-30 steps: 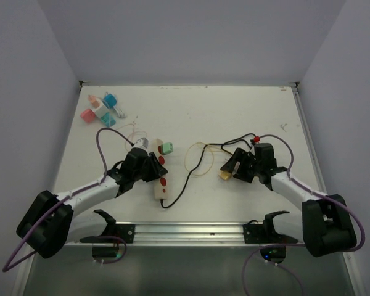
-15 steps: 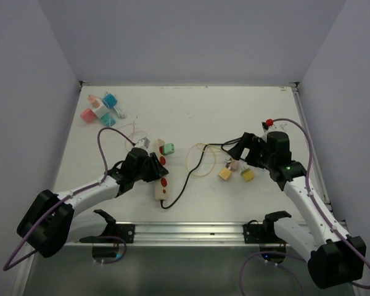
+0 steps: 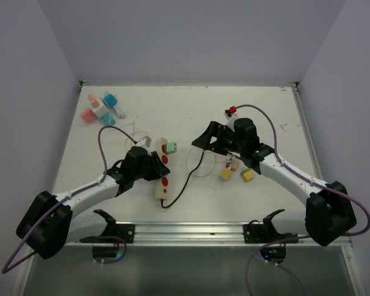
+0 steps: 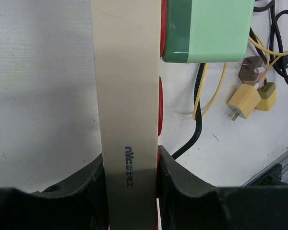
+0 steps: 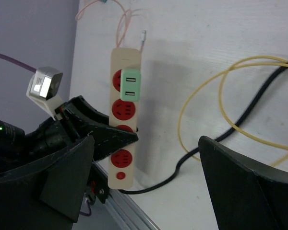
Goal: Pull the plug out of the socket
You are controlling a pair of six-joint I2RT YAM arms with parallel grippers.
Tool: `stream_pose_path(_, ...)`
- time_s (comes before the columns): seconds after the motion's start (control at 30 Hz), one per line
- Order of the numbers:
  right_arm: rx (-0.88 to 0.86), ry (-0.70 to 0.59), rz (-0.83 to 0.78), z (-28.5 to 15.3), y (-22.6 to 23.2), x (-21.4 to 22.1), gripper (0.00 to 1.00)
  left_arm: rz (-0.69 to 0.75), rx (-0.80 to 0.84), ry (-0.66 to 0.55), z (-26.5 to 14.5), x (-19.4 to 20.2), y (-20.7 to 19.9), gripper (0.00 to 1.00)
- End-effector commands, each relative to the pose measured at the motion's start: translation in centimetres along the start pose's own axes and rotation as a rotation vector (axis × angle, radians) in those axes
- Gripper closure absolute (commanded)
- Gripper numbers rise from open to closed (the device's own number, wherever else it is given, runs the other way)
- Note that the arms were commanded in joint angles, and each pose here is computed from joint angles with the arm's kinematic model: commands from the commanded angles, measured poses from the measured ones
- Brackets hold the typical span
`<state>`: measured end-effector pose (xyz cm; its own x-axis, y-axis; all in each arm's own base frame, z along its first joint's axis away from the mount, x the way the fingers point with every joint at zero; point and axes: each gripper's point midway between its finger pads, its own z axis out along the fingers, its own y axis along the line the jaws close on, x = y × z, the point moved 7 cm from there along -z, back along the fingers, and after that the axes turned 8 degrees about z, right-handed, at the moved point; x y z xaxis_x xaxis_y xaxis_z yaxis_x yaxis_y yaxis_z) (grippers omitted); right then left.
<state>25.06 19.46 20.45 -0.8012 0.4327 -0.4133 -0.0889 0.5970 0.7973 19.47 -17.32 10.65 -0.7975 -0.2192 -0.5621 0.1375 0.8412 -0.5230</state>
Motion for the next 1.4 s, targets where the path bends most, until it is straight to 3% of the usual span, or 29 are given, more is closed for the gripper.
stream_pose_path(0.0, -0.147, -0.055, -0.005, 3.0, 4.2, -1.1, 0.07, 0.043, 0.119, -0.100, -0.9, -2.6, -2.6, 1.00)
stream_pose_path(0.37, -0.178, 0.075, 0.013, 11.1, 7.0, 2.4, 0.11, 0.042, 0.125, -0.102, -1.5, -2.2, -2.4, 1.00)
stream_pose_path(0.73, -0.140, 0.128, 0.023, 13.7, 5.6, 4.4, 0.27, 0.045, 0.142, -0.102, -1.6, -2.0, -2.5, 1.00)
stream_pose_path(1.03, -0.144, 0.129, 0.015, 13.6, 5.6, 4.5, 0.62, 0.035, 0.108, -0.095, -1.5, -1.3, -1.6, 1.00)
stream_pose_path(1.1, -0.132, 0.123, -0.001, 13.4, 5.4, 4.5, 0.64, 0.029, 0.102, -0.084, -1.4, -1.1, -1.4, 1.00)
stream_pose_path(1.33, -0.101, 0.125, -0.030, 12.8, 5.1, 4.5, 1.00, 0.019, 0.085, -0.055, -0.9, -0.5, -1.0, 1.00)
stream_pose_path(1.37, -0.101, 0.127, -0.032, 12.7, 5.0, 4.5, 1.00, 0.016, 0.085, -0.053, -0.9, -0.5, -1.0, 1.00)
